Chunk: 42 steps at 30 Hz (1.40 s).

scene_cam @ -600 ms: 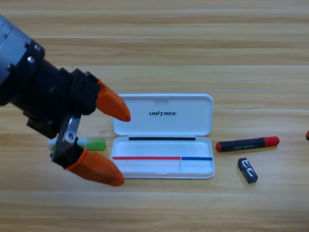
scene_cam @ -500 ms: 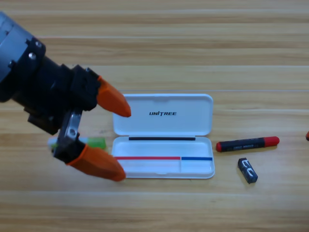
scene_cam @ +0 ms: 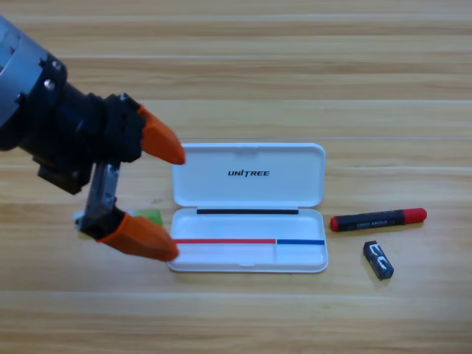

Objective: Clean up eraser and pencils

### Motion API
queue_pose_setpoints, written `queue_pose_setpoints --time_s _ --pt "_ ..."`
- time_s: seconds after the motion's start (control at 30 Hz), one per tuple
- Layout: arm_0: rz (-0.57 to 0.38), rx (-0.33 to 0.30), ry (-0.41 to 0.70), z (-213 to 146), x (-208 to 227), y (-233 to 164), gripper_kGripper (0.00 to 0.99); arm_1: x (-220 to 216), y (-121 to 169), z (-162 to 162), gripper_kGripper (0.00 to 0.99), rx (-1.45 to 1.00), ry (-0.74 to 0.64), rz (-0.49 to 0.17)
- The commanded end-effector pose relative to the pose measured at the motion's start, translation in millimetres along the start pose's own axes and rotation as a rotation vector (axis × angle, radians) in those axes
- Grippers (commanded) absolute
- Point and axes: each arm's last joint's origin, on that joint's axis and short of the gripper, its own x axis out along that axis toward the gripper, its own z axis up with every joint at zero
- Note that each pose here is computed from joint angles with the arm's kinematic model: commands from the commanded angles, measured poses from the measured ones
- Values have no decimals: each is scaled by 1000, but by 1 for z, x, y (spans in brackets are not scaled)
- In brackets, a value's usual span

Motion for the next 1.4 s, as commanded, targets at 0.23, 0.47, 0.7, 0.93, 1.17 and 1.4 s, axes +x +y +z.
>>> queue_pose_setpoints --time_s 0.23,0.47,0.7,0.93,1.17,1.4 --pt "175 125 204 -11 -13 18 979 83 -31 22 986 252 298 -173" --pt "247 207 396 -28 -8 25 979 139 -50 25 986 331 445 -200" --pt "203 186 549 -46 20 37 976 181 -59 24 986 487 531 -256" --pt "103 112 648 -66 58 59 960 213 -66 28 986 559 570 -233" --pt "50 59 673 -85 88 88 959 235 -71 22 965 588 618 -229" --pt "17 -7 669 -108 107 119 957 246 -75 15 923 606 653 -209"
